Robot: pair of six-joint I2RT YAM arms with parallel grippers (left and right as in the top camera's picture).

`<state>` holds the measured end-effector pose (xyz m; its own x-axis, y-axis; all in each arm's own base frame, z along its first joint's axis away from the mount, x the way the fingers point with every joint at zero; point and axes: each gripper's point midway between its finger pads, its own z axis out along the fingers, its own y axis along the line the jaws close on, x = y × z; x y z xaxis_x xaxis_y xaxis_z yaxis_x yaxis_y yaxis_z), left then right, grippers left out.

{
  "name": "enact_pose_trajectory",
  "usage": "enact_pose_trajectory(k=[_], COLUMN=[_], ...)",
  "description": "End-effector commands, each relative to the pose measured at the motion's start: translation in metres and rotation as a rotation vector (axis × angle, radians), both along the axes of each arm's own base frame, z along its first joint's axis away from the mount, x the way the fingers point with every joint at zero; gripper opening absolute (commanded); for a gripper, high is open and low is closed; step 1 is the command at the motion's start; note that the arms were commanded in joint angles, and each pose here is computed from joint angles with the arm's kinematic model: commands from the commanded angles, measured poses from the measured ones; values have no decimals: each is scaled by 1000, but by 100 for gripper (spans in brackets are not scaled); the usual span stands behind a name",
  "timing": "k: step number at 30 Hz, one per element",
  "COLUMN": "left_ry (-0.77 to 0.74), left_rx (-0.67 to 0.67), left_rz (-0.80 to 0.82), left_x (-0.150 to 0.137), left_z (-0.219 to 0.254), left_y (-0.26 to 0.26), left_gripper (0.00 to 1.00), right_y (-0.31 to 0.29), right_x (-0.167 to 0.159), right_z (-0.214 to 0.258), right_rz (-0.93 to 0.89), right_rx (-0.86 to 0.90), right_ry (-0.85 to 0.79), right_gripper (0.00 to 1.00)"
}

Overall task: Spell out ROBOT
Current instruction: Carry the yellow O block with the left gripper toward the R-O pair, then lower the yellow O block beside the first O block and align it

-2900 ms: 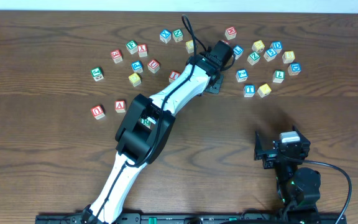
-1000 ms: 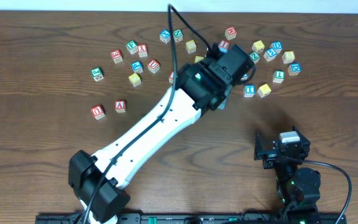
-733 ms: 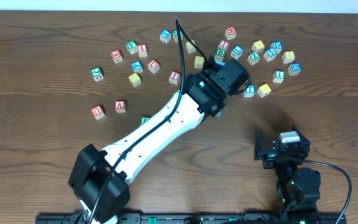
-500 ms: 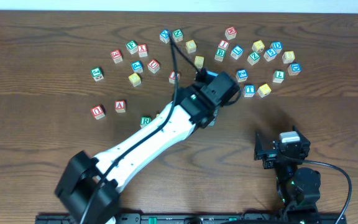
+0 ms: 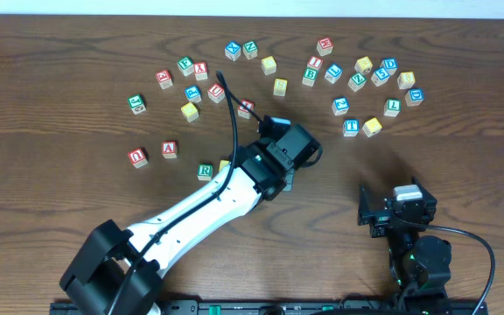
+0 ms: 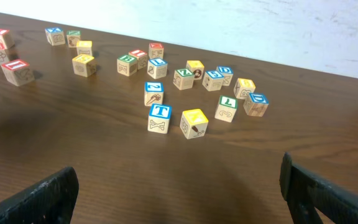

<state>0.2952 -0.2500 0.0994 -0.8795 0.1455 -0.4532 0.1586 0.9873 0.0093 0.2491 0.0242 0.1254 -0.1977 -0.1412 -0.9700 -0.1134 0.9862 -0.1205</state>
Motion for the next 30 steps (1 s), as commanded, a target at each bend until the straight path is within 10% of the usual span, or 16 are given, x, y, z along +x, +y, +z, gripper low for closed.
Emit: enact_pose_trajectory(k=[1,30], left_ry=[-1,-41], left_rx=[-20,-40], left_rz=[44,186], left_x=[0,7], left_z=[-8,-74], left_y=[3,42], left_gripper=[8,8], right_y=[-1,-1], right_x=[0,0], right_z=[-1,-1], right_rz=[0,0], right_rx=[-10,-10], right_ry=[3,3], right_gripper=[99,99])
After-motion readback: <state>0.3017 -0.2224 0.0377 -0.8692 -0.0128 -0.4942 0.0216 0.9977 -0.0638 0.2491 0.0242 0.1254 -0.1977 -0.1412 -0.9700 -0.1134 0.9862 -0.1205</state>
